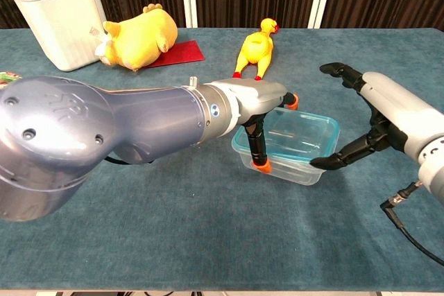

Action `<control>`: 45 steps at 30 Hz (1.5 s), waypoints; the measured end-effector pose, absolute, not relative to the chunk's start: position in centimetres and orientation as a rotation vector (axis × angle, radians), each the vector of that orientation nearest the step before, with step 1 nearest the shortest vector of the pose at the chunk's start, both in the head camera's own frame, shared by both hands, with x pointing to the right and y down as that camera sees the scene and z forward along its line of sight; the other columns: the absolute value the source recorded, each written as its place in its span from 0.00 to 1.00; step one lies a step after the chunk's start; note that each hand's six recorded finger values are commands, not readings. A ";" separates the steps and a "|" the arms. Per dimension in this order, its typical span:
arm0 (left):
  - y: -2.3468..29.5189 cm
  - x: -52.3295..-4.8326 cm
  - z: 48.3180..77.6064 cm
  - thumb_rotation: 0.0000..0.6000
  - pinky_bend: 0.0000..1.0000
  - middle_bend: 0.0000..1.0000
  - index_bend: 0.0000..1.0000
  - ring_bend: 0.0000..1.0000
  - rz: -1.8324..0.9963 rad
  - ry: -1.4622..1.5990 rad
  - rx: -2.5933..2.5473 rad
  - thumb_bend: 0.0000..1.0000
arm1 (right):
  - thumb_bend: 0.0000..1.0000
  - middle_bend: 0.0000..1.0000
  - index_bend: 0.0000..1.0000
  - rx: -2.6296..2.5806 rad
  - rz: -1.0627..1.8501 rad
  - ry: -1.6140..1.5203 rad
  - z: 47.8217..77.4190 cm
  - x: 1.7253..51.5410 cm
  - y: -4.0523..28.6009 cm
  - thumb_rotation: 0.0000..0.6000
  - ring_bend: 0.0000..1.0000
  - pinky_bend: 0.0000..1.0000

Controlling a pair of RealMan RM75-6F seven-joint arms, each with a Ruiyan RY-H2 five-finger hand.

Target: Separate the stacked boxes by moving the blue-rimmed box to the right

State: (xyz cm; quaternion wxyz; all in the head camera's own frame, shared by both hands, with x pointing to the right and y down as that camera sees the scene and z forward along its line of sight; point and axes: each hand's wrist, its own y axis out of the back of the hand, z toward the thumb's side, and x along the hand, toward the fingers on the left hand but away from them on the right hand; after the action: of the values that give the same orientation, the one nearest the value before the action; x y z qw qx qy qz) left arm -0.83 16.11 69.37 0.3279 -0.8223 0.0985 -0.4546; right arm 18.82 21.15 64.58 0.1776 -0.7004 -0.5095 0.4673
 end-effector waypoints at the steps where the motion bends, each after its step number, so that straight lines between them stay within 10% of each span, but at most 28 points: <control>1: 16.1 -0.8 69.4 1.00 0.32 0.18 0.15 0.14 -1.190 0.247 -2.147 0.15 | 0.15 0.00 0.00 -1.982 1.319 -1.445 64.5 18.8 21.1 1.00 0.00 0.00; 19: 15.6 -0.9 69.0 1.00 0.27 0.13 0.07 0.10 -1.187 0.271 -2.155 0.15 | 0.15 0.01 0.01 -1.983 1.330 -1.445 64.5 19.0 21.1 1.00 0.00 0.00; 26: 15.1 -1.1 68.8 1.00 0.24 0.10 0.05 0.07 -1.183 0.306 -2.149 0.15 | 0.18 0.20 0.25 -1.972 1.328 -1.442 64.6 19.2 21.1 1.00 0.00 0.00; 45: 14.9 -2.1 69.0 1.00 0.18 0.02 0.00 0.00 -1.215 0.299 -2.145 0.12 | 0.39 0.24 0.39 -1.989 1.271 -1.463 64.1 19.1 20.8 1.00 0.01 0.00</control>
State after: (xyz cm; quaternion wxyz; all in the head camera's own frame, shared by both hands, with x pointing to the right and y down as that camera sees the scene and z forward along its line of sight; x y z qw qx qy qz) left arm -2.11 14.85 69.04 0.3235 -0.8174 0.1140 -0.4629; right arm 19.14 20.83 64.11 0.1812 -0.7043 -0.5182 0.4501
